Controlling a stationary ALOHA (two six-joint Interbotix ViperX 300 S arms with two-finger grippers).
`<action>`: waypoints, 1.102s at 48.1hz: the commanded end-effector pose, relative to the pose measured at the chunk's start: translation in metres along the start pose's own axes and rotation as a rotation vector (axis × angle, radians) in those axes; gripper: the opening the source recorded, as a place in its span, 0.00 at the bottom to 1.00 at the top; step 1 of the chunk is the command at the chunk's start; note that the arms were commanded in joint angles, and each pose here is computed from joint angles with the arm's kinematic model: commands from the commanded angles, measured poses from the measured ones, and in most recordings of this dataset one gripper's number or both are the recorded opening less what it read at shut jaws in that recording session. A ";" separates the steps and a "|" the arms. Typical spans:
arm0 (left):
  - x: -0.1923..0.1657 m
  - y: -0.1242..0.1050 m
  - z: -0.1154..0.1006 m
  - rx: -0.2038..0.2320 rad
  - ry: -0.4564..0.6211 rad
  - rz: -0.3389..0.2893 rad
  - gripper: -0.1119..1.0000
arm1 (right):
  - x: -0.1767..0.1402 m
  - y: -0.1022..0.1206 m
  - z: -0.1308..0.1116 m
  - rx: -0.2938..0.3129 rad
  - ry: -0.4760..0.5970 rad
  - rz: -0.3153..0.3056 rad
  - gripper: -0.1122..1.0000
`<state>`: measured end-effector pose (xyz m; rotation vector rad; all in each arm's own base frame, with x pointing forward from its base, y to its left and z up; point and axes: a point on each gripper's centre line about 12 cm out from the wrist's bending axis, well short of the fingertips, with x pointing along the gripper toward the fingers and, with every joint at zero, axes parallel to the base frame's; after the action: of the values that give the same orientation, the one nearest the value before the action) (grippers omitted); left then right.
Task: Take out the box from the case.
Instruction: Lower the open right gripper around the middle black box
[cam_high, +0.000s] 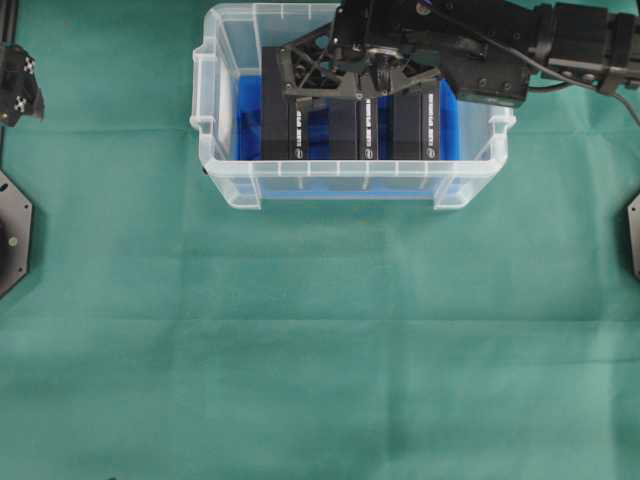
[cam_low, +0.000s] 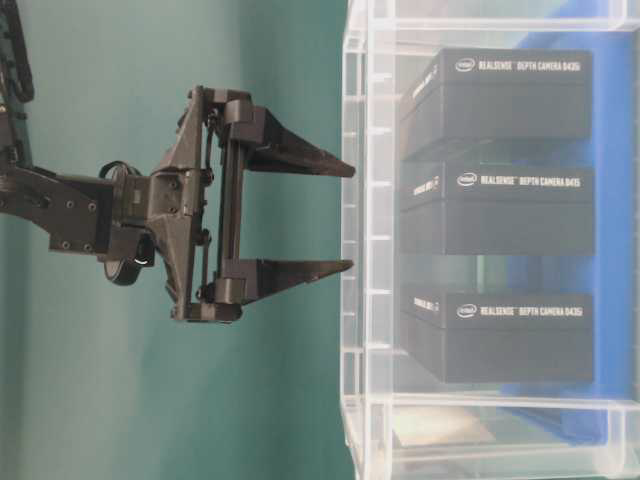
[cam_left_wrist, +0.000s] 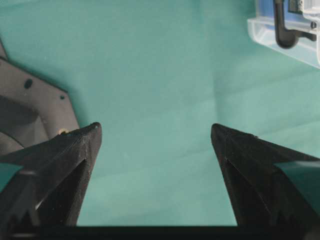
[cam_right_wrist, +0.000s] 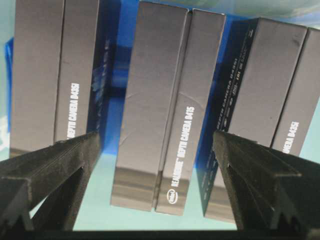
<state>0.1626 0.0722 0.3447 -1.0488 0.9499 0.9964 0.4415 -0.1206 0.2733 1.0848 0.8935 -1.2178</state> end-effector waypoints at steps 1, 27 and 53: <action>-0.003 -0.001 0.002 -0.003 -0.013 -0.010 0.91 | -0.008 0.000 0.003 0.004 -0.012 0.027 0.96; -0.002 -0.001 0.002 -0.003 -0.011 -0.007 0.91 | 0.012 -0.005 0.003 0.002 -0.012 0.032 0.96; -0.003 -0.001 0.002 -0.005 -0.012 -0.009 0.91 | 0.031 -0.009 0.004 0.003 -0.012 0.044 0.96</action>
<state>0.1625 0.0723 0.3442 -1.0487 0.9502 0.9991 0.4364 -0.1319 0.2352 1.0877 0.8881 -1.2076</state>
